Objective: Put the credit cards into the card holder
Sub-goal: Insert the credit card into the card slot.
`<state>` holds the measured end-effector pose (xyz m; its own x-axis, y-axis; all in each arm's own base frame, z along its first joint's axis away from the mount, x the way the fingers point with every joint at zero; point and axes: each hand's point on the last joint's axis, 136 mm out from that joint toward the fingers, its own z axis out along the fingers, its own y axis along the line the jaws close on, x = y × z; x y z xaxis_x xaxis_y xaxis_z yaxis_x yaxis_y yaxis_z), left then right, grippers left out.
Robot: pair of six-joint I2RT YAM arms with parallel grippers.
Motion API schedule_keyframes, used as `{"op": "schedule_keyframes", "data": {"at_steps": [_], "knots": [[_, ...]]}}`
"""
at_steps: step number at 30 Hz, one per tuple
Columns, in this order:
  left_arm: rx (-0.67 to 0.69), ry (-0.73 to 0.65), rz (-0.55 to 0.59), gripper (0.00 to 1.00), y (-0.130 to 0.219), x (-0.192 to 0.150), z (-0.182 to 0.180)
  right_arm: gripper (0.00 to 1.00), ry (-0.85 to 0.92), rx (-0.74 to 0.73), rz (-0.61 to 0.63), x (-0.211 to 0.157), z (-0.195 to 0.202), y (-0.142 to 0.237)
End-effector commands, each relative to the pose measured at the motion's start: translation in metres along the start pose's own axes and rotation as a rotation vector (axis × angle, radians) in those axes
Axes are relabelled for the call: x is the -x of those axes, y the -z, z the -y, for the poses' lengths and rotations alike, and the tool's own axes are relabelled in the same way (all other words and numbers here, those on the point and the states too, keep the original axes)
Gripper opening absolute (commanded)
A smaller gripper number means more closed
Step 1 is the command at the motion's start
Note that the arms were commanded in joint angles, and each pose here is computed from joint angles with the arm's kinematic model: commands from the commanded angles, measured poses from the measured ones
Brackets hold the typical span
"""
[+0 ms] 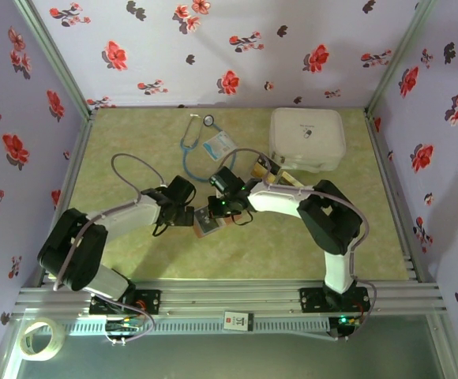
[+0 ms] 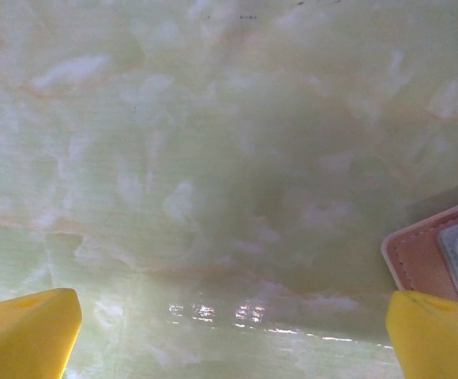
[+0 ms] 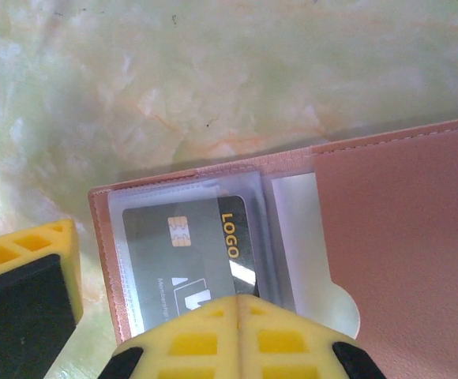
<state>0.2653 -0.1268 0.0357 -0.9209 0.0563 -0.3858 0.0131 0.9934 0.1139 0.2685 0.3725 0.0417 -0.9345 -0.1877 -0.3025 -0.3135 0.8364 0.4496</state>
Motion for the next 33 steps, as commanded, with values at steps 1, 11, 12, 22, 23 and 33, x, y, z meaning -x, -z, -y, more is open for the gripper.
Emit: {"op": "schedule_keyframes", "data": {"at_steps": [1,11,12,22,23,33], "knots": [[0.041,-0.009,-0.005,1.00,0.002,-0.003,-0.011,0.00,-0.001,-0.047,0.023,0.006,0.011,0.011],[0.062,-0.028,-0.025,1.00,-0.007,-0.006,-0.011,0.00,-0.010,-0.059,-0.005,0.006,0.018,-0.002],[0.063,-0.031,-0.026,1.00,-0.008,-0.005,-0.011,0.00,-0.009,-0.059,-0.008,0.005,0.018,-0.003],[0.067,-0.041,-0.035,1.00,-0.013,-0.005,-0.009,0.00,-0.006,-0.038,-0.021,0.007,0.011,-0.008],[0.069,-0.041,-0.035,1.00,-0.013,-0.005,-0.009,0.00,-0.006,-0.036,-0.020,0.007,0.010,-0.008],[0.066,-0.043,-0.041,1.00,-0.017,-0.005,-0.007,0.00,-0.004,-0.020,-0.041,0.001,0.004,-0.016]]}}
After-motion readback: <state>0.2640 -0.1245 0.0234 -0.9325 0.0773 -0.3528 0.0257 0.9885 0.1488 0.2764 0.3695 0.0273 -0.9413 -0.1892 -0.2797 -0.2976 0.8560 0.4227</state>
